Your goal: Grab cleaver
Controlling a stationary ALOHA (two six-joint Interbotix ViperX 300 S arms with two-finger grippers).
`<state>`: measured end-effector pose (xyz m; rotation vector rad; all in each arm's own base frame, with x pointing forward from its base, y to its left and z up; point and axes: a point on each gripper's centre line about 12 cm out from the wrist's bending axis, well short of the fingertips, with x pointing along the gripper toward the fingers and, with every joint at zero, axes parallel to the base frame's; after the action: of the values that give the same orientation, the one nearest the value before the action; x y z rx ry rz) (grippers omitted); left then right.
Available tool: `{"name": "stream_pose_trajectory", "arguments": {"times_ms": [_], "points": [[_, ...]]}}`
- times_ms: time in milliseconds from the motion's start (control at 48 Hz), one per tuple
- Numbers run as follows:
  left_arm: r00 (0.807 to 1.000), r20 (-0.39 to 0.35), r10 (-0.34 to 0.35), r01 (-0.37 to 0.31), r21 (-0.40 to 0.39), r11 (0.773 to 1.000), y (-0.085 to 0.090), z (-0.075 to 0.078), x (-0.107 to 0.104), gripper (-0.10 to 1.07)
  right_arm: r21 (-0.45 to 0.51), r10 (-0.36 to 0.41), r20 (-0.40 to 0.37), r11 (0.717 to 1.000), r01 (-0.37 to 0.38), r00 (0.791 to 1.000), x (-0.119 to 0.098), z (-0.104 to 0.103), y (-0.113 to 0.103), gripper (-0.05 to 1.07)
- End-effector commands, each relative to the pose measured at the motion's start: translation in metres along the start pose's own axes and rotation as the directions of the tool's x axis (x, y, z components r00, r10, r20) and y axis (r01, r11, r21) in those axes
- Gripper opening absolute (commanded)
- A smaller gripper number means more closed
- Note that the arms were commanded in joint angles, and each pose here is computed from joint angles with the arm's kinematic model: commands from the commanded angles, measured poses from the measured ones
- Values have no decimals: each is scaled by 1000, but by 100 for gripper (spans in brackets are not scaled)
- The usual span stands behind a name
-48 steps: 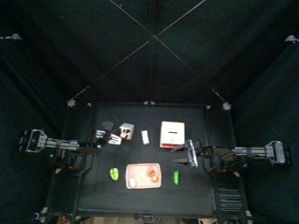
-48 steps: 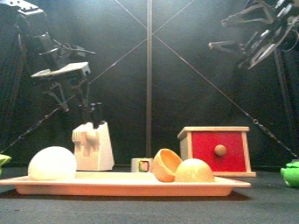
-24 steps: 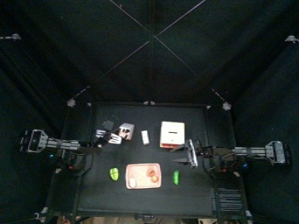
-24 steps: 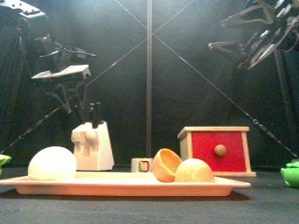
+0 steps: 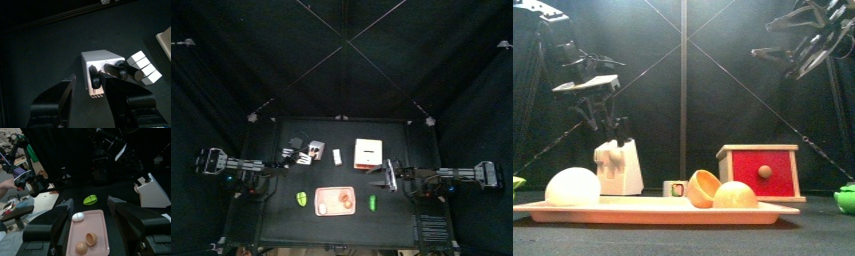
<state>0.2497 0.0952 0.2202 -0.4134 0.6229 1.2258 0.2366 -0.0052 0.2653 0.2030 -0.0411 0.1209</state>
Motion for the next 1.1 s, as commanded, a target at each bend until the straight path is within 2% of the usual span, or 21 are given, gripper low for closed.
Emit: {"name": "stream_pose_trajectory", "arguments": {"times_ms": [0, 229, 438, 625, 833, 1083], "points": [[1000, 9, 0, 0, -9, 1000, -6, 7, 1, 80, 0, 0, 17, 1000, 0, 1000, 1, 5, 0, 91], [1000, 5, 13, -13, -2, 1000, -7, 6, 5, 75, 1, 0, 14, 1000, 0, 1000, 0, 4, 0, 91], [1000, 6, 17, -17, -9, 1000, -6, 7, 5, 58, 1, 0, 14, 1000, 0, 1000, 1, 4, 0, 91], [1000, 11, 3, -3, -13, 1000, -8, 10, 2, 48, 1, 0, 16, 1000, 0, 1000, 0, 4, 0, 91], [1000, 22, -22, 23, -30, 999, -10, 16, -5, 46, 1, 0, 14, 1000, 0, 1000, 0, 4, 0, 91], [1000, 22, -21, 22, -29, 999, -10, 15, -5, 46, 1, 0, 14, 1000, 0, 1000, 0, 4, 0, 91]]}}
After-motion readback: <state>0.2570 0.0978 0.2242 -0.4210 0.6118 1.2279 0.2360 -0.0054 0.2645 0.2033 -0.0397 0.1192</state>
